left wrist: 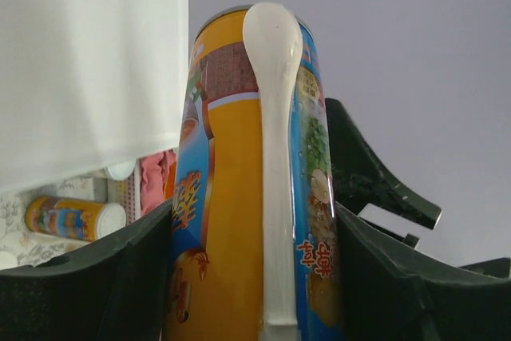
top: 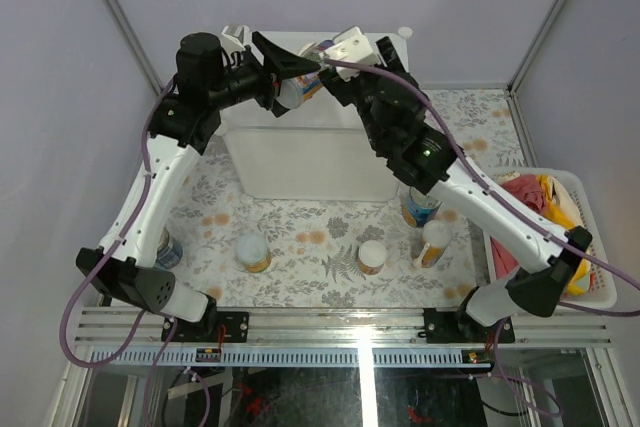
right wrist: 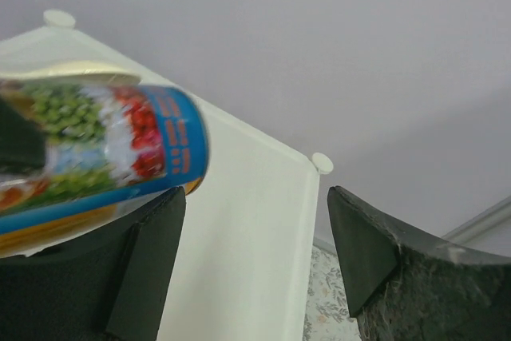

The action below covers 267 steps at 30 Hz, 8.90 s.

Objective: Place and organize the canned foods onto the counter
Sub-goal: Place the canned food at the center of the board, then pick up the canned food from the center of the board.

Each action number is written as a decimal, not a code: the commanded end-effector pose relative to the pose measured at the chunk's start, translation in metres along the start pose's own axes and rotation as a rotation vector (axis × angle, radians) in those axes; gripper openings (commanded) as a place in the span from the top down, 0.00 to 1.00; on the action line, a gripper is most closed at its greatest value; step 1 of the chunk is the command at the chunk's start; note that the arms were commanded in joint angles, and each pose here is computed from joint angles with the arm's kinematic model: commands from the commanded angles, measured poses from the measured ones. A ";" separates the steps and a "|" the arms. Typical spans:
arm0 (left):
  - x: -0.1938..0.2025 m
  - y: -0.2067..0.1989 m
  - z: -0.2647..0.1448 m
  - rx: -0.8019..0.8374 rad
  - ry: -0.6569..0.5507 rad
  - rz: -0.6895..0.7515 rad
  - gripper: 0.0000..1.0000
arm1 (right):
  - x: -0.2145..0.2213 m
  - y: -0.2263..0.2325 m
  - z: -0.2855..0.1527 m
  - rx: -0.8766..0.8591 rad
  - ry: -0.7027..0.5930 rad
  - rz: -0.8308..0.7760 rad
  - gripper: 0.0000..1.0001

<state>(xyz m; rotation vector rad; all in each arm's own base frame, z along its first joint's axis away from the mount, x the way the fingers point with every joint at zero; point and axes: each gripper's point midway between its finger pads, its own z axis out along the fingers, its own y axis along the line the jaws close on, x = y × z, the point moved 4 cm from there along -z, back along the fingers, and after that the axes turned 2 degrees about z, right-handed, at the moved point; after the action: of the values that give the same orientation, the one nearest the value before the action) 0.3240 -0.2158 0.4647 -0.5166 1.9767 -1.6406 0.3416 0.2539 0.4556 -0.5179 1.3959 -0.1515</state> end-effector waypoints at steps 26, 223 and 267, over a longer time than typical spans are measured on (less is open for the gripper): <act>0.147 0.071 -0.114 -0.310 0.414 0.227 1.00 | -0.025 -0.078 -0.094 0.091 0.002 0.384 0.21; 0.100 0.063 -0.128 -0.404 -0.440 0.722 0.00 | 0.213 0.220 -0.237 -0.363 0.094 0.495 0.01; 0.082 0.064 -0.178 -0.401 -0.548 0.707 0.00 | 0.009 0.179 -0.196 -0.519 -0.045 0.477 1.00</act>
<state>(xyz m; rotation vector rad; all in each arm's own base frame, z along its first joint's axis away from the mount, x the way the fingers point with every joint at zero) 0.1528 -0.1258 0.4054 -0.2412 1.8146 -0.6120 0.1149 0.3562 0.2519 -0.7577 1.5975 0.4917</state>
